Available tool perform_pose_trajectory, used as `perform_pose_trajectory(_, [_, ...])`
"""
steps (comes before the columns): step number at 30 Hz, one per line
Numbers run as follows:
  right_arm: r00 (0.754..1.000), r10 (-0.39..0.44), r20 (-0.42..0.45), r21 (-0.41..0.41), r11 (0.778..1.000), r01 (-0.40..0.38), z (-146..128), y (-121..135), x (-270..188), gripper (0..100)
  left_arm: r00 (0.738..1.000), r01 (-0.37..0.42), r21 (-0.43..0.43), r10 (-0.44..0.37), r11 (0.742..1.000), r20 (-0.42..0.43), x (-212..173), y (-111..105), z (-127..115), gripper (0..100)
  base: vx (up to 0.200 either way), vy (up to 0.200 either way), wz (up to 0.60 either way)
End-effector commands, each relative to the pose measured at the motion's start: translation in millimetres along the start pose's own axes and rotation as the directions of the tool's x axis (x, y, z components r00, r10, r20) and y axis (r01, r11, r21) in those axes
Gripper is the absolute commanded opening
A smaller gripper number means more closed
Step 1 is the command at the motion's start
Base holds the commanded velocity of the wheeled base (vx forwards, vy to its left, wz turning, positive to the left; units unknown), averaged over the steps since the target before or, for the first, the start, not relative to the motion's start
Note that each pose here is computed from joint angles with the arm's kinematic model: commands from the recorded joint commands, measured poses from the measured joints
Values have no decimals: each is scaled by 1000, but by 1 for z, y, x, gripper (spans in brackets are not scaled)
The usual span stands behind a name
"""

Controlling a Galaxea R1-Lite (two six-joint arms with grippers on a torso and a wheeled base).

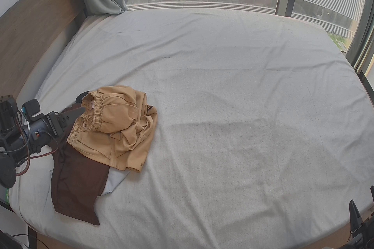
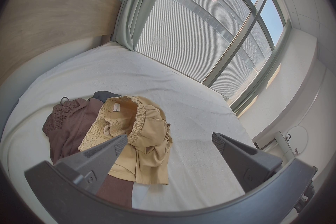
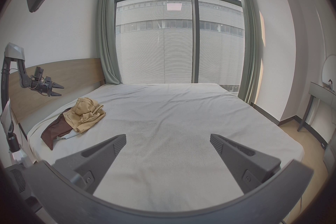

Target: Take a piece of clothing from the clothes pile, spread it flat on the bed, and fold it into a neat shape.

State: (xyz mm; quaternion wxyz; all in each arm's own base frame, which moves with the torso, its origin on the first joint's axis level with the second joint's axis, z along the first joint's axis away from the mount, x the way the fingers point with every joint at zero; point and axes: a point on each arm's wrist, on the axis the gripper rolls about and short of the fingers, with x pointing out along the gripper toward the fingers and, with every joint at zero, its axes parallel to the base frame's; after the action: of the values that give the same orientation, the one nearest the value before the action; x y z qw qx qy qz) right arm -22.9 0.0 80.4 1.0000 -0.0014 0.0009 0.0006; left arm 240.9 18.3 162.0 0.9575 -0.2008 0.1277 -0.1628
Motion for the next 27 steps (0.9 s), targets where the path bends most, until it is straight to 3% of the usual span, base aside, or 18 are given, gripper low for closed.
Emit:
perform_pose_trajectory(1, [1000, 0, -6, 0, 1000, 0, -5, 0, 0, 100, 999, -10, -26, 9, 1000, -42, 22, 19, -8, 100, 0, 0, 0])
perform_pose_trajectory(27, [1000, 0, -4, 0, 1000, 0, -5, 0, 0, 100, 999, 12, -17, -13, 1000, -34, 92, 49, -1, 100, 0, 0, 0])
